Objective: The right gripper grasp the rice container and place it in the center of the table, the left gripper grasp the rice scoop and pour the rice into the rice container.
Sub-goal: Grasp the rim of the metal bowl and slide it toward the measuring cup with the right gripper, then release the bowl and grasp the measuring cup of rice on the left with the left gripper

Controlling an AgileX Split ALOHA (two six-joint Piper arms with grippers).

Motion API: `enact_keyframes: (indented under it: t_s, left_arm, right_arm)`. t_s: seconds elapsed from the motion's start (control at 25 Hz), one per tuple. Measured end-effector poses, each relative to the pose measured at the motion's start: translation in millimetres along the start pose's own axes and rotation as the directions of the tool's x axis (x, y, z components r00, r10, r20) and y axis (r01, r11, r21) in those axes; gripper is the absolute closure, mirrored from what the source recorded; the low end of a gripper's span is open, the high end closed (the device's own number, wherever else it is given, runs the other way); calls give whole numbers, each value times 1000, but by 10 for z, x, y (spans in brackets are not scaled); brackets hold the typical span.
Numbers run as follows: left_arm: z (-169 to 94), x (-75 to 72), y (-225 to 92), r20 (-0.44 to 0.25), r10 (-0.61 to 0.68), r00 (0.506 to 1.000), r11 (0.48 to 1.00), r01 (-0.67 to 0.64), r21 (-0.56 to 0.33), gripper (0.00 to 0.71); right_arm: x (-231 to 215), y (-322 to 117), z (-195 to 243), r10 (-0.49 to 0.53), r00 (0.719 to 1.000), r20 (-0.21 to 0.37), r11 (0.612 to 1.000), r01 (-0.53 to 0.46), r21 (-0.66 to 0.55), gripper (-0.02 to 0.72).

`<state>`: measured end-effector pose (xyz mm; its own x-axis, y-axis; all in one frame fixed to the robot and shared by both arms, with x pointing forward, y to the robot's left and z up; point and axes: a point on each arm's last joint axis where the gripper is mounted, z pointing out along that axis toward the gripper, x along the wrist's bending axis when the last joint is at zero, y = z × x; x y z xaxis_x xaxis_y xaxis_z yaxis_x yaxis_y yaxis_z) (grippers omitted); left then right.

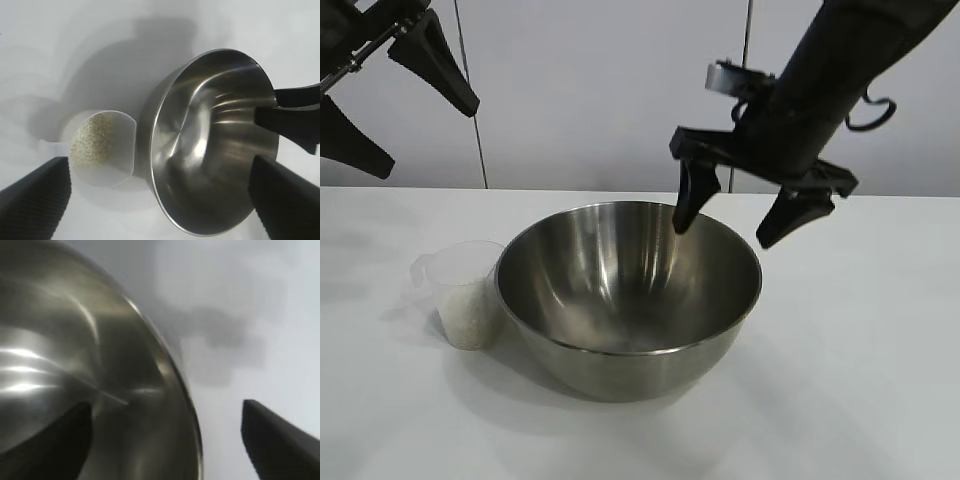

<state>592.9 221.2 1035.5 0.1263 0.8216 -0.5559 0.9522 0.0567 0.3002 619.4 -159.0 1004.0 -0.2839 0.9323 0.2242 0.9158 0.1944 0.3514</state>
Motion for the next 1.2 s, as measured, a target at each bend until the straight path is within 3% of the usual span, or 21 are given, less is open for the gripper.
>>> enact_keyframes:
  t_s: [0.08,0.2,0.28,0.44,0.56,0.72,0.92,1.08,1.2]
  left_arm:
    - [0,0,0,0,0,1000,1000,0,0,18]
    - [0,0,0,0,0,1000,1000,0,0,18]
    - [0,0,0,0,0,1000,1000,0,0,18]
    - [0,1,2,-1,0,1000,1000,0,-2,18]
    - [0,1,2,-1,0,1000,1000,0,-2,18]
    - [0,1,2,-1,0,1000,1000,0,-2,18]
    - [0,1,2,-1,0,1000,1000,0,-2,18]
    - [0,0,2,0,0,1000,1000,0,-2,18]
    - [0,0,2,0,0,1000,1000,0,-2,18]
  right_arm:
    - [-22,108,-230,-42,998,44,999,42,-3,40]
    - [-277,185,-486,-68,985,160,997,63,36,38]
    - [-571,173,-616,-45,970,240,997,27,77,46]
    - [-1073,66,-792,32,941,337,988,-80,130,64]
    - [-1203,-6,-993,83,932,352,988,-122,92,64]
    - [-1010,-242,-1482,105,932,346,994,-113,1,64]
    - [-620,-1016,-2155,144,927,346,986,-105,-128,64]
    - [-323,-1872,-2511,168,922,349,952,-59,-301,64]
    - [-173,-2509,-2555,173,920,352,892,5,-452,64]
